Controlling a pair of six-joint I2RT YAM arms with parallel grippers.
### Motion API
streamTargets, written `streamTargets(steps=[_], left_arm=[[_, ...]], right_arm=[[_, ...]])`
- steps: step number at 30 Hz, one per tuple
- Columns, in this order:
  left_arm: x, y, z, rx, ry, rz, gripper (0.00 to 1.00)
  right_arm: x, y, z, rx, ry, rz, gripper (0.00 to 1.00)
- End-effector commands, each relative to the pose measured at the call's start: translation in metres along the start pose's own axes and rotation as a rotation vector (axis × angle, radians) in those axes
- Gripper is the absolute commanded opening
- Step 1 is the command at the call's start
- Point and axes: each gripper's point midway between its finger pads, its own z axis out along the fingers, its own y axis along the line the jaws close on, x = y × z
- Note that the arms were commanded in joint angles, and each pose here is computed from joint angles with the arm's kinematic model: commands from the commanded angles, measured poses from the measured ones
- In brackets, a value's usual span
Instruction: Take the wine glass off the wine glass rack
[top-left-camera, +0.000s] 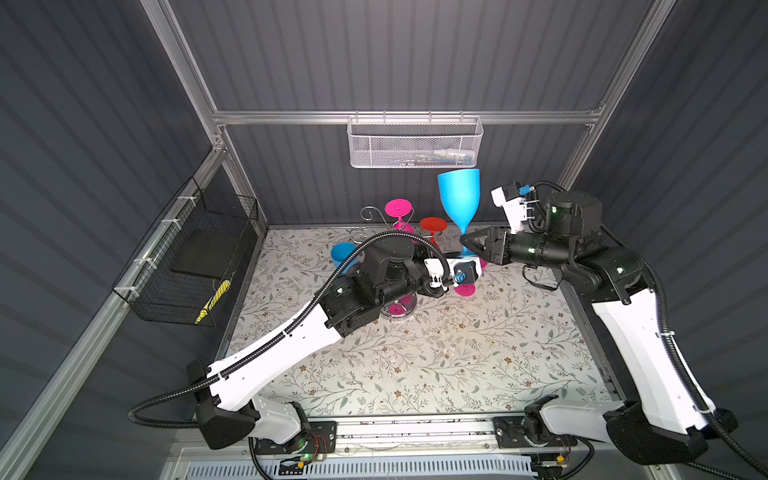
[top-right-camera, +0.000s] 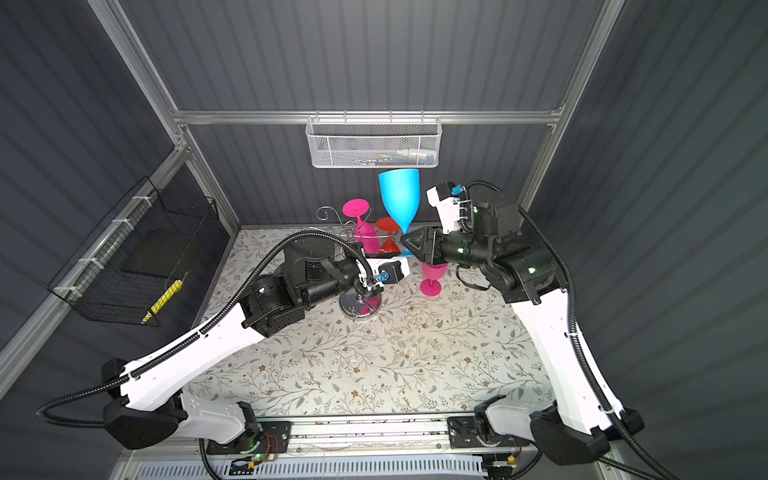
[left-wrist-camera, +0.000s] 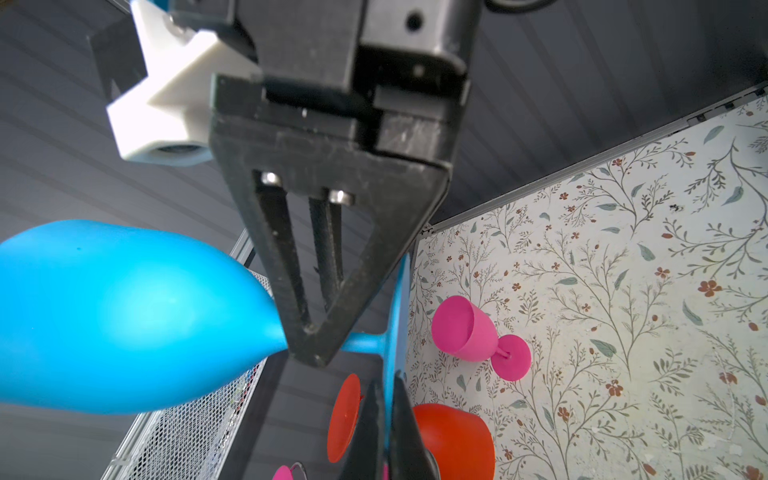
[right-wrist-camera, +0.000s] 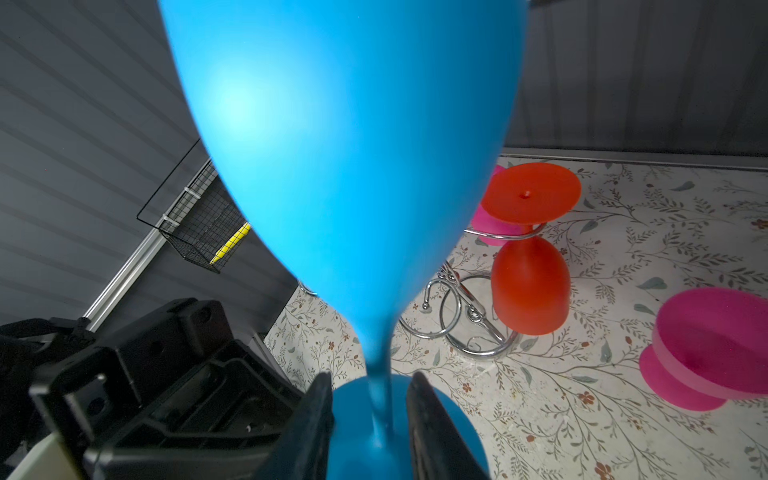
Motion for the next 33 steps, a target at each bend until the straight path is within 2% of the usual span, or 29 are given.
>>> streamTargets(steps=[1,7,18,23,24,26,27,29,33], left_arm=[[-0.007,0.001,0.001,-0.021,-0.024,0.021,0.00],[-0.008,-0.004,0.001,-0.009,-0.029,0.018,0.00],[-0.017,-0.004,0.001,-0.010,-0.067,-0.008,0.00],[-0.020,-0.001,0.002,-0.015,-0.078,-0.049,0.00],[-0.020,0.000,0.002,-0.022,-0.077,-0.068,0.11],[-0.018,0.002,0.002,-0.037,-0.068,-0.112,0.42],[-0.016,0.006,0.001,-0.057,-0.064,-0.148,0.54],[-0.012,0.017,-0.002,-0.112,-0.044,-0.244,0.65],[-0.005,0.040,-0.013,-0.207,-0.027,-0.437,0.76]], right_arm=[[0.002,-0.004,-0.001,0.016,-0.001,0.002,0.32],[0.001,-0.005,0.003,0.011,-0.001,0.001,0.25],[0.003,-0.005,0.010,-0.012,0.006,0.003,0.01],[0.003,-0.004,0.010,-0.022,0.003,-0.002,0.00],[0.003,-0.004,0.010,-0.022,0.000,-0.005,0.00],[0.002,-0.003,0.007,-0.019,-0.008,-0.015,0.00],[0.001,-0.003,0.005,-0.015,-0.013,-0.025,0.00],[0.001,-0.004,0.001,0.003,-0.025,-0.049,0.00],[-0.002,-0.009,-0.012,0.071,-0.057,-0.135,0.00]])
